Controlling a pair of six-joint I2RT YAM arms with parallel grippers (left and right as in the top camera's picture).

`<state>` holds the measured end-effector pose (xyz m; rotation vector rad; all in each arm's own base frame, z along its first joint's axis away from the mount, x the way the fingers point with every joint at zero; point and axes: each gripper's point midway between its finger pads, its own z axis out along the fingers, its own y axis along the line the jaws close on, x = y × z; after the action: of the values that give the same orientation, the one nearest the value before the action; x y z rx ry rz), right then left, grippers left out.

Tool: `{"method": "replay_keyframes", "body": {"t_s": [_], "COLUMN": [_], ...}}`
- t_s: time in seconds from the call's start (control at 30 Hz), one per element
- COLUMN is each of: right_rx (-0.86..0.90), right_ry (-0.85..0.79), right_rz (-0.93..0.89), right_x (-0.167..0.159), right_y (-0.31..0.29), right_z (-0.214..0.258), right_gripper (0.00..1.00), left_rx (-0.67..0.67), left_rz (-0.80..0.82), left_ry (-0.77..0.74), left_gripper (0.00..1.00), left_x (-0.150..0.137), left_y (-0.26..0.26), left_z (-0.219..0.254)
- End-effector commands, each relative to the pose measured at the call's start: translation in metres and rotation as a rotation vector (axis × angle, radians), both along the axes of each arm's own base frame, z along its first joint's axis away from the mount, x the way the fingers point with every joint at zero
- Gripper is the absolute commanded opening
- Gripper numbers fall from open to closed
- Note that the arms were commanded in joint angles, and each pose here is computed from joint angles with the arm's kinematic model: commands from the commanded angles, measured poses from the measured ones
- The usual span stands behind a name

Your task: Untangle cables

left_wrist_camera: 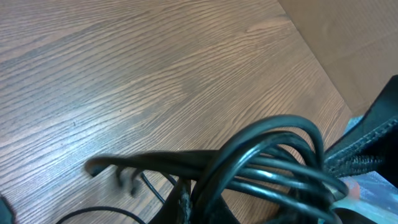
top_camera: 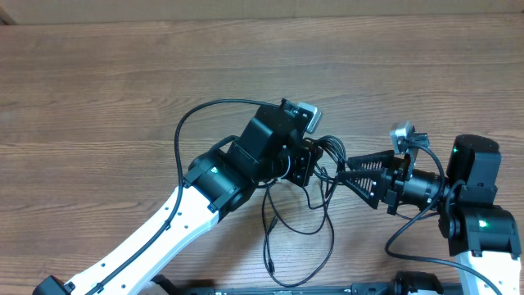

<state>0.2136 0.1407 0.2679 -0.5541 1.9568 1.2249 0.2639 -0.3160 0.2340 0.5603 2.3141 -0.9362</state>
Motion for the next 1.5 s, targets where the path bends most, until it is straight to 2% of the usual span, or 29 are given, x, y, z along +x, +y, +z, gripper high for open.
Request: {"method": "replay_keyframes", "body": {"t_s": [0.0,0.13,0.33,0.4,0.5,0.6,0.83,1.0,1.33,1.4,1.43,1.47], "right_rx": [-0.004,-0.012,-0.017,-0.019,-0.019,-0.019,-0.014,-0.022,-0.020,-0.020,-0.020,-0.020], "right_ry": [-0.042,-0.034,-0.034,-0.030,-0.030,-0.027,-0.034,-0.061,-0.130,-0.130,-0.130,-0.130], "right_rz": [0.011,0.000,-0.005,-0.008,-0.007,-0.007,0.014,0.067,0.162,0.161,0.161,0.161], "right_x": [-0.002,-0.001,0.000,0.000,0.000,-0.001,-0.004,-0.010,-0.019,-0.019,-0.019,-0.019], "right_y": [0.001,0.000,-0.001,-0.001,-0.001,-0.001,0.002,0.012,0.031,0.031,0.031,0.031], "right_z": [0.006,0.004,0.003,0.002,0.002,0.002,0.003,0.004,0.011,0.011,0.011,0.011], "right_gripper": [0.56,0.58,0.57,0.49,0.39,0.35,0.35,0.43,0.45,0.43,0.39,0.31], "left_rx": [0.000,0.023,-0.058,-0.094,-0.095,-0.094,-0.098,-0.113,-0.115,-0.116,-0.117,-0.118], "left_rz": [0.064,0.071,0.030,0.074,0.084,0.089,0.120,0.145,0.147,0.147,0.143,0.141], "left_ry": [0.007,0.028,0.073,0.131,0.139,0.140,0.152,0.176,0.179,0.179,0.181,0.183], "left_gripper": [0.04,0.04,0.04,0.04,0.04,0.04,0.04,0.04,0.04,0.04,0.04,0.04], "left_x": [0.005,0.003,-0.006,-0.007,-0.008,-0.007,-0.005,-0.004,-0.004,-0.004,-0.005,-0.005], "left_y": [0.003,0.007,-0.006,-0.009,-0.010,-0.009,-0.008,-0.008,-0.008,-0.008,-0.009,-0.009], "left_z": [0.006,0.000,0.010,0.011,0.011,0.011,0.010,0.011,0.011,0.011,0.011,0.011]}}
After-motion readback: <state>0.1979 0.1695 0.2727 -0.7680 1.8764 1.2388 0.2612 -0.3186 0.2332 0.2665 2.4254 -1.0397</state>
